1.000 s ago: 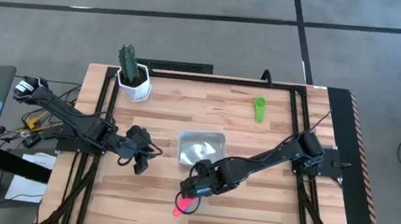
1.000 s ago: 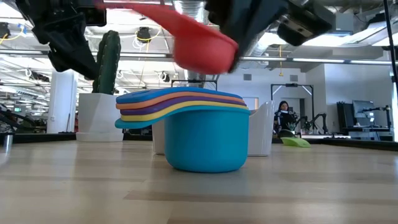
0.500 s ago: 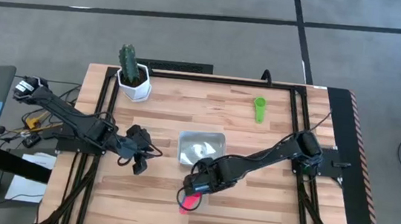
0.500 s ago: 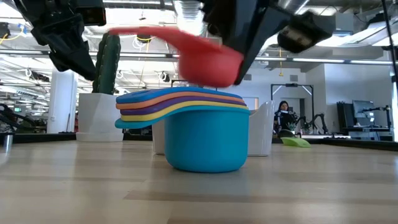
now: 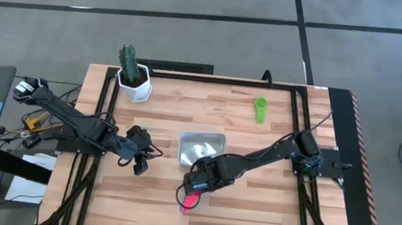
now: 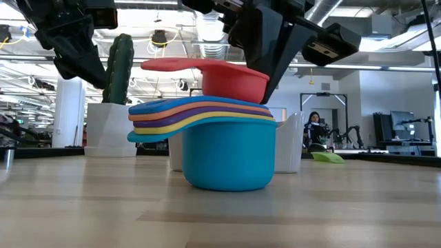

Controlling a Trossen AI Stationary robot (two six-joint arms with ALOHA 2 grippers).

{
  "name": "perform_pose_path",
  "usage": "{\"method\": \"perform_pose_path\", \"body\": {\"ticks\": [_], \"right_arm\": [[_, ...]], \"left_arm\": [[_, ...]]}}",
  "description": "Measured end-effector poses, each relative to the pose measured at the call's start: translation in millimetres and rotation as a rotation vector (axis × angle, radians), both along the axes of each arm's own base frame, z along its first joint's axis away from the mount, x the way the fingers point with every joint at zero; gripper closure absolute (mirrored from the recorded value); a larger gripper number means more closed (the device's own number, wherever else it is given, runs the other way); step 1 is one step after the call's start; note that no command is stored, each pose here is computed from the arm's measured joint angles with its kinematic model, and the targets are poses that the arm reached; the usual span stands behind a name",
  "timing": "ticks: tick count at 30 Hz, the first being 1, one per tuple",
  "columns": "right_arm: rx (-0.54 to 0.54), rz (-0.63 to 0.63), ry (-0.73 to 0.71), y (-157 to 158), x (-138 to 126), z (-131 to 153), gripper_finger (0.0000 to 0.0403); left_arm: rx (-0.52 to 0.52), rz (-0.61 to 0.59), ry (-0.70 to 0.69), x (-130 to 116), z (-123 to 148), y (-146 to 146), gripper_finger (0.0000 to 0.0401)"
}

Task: Nest measuring cups in basket
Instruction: Stack the red measuring cup on top of the blue measuring cup, then stack the green measuring cup on top of the red measuring cup

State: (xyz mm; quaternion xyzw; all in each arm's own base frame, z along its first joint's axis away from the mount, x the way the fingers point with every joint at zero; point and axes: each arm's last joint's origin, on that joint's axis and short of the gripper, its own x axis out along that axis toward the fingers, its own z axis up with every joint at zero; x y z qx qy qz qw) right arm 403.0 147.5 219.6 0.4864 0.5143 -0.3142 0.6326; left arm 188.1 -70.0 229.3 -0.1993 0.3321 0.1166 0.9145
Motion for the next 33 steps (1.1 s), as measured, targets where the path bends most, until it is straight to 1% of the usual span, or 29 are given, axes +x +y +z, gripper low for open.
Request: {"method": "perform_pose_path", "body": {"ticks": [5, 8, 19, 24, 29, 33], "right_arm": [[0.001, 0.001, -0.003, 0.1, 0.2, 0.2, 0.0380], [0.002, 0.005, -0.003, 2.1, -0.4, 0.1, 0.0370], [0.020, -0.049, 0.004, 4.8, -1.4, 0.1, 0.0298], [0.020, -0.052, 0.004, 5.8, -1.9, 0.2, 0.0274], [0.020, -0.059, -0.001, 6.2, -2.6, 1.9, 0.0261], [0.022, -0.033, -0.035, 7.3, -7.4, 15.3, 0.0260]], "left_arm": [[-0.001, 0.003, -0.001, 0.0, 0.1, 0.1, 0.0295], [0.003, 0.009, -0.003, 0.0, 0.1, 0.3, 0.0295], [0.007, 0.012, -0.005, 0.0, 0.2, 0.4, 0.0295], [0.003, 0.015, -0.005, 0.0, 0.2, 0.4, 0.0295], [-0.007, 0.001, 0.001, 0.0, 0.0, -0.1, 0.0295], [-0.005, -0.033, 0.010, -0.2, -0.2, -0.7, 0.0295]]}}
